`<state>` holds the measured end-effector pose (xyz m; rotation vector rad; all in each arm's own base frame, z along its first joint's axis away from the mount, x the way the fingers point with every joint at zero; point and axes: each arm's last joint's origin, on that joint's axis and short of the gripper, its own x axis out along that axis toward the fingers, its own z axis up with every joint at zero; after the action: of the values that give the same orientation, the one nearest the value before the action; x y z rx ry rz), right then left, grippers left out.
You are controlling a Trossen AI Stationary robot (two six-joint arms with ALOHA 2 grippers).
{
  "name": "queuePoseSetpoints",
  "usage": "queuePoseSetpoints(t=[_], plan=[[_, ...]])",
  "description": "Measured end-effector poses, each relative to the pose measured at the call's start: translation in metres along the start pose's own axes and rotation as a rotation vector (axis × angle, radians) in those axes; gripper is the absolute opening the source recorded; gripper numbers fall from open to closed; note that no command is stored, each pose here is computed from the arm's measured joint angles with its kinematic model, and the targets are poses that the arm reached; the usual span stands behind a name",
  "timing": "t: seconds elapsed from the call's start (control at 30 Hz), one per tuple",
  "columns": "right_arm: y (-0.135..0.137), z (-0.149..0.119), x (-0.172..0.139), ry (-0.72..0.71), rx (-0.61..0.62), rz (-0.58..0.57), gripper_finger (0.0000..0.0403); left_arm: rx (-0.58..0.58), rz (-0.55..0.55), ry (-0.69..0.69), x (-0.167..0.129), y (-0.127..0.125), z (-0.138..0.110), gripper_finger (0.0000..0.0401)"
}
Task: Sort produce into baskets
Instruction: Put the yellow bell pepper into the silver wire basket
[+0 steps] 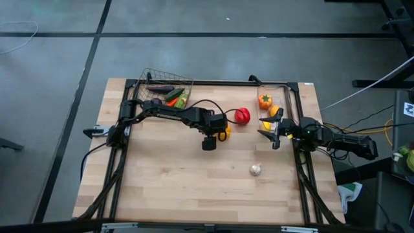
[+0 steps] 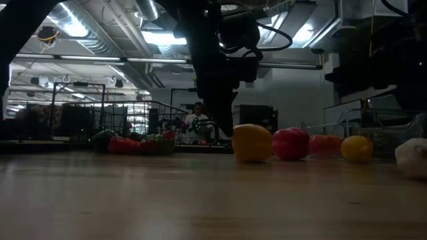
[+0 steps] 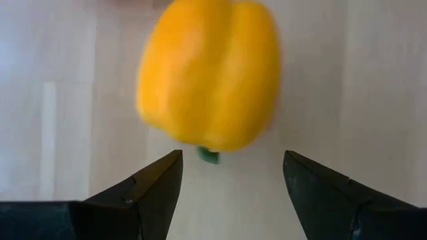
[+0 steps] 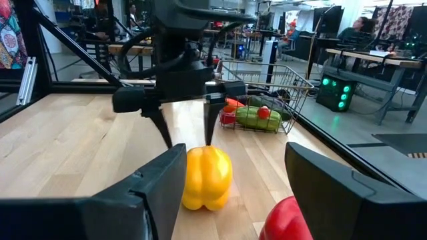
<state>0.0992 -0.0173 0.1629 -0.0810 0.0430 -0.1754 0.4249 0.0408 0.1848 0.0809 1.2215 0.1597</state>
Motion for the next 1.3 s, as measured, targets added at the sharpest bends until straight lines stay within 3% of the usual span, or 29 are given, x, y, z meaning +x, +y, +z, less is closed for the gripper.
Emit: queuePoseSetpoints(t=[0.17, 0.43, 0.57, 0.77, 1.3], plan=[[0.000, 0.000, 0.000, 0.000, 0.000, 0.000, 0.0253, -0.038, -0.049, -0.011, 0.000, 0.012, 0.000, 0.0285], [0.000, 0.000, 0.000, 0.000, 0.000, 0.000, 0.0253, -0.043, -0.128, -0.038, -0.003, 0.029, 0.000, 0.0392], [0.000, 0.000, 0.000, 0.000, 0.000, 0.000, 0.0253, 0.011, -0.172, -0.088, -0.003, 0.027, 0.004, 0.0386], [0.000, 0.000, 0.000, 0.000, 0.000, 0.000, 0.0253, 0.110, -0.153, -0.171, -0.004, 0.027, 0.011, 0.0390], [0.000, 0.000, 0.000, 0.000, 0.000, -0.001, 0.0253, 0.160, -0.112, -0.206, 0.010, 0.026, 0.015, 0.0390]])
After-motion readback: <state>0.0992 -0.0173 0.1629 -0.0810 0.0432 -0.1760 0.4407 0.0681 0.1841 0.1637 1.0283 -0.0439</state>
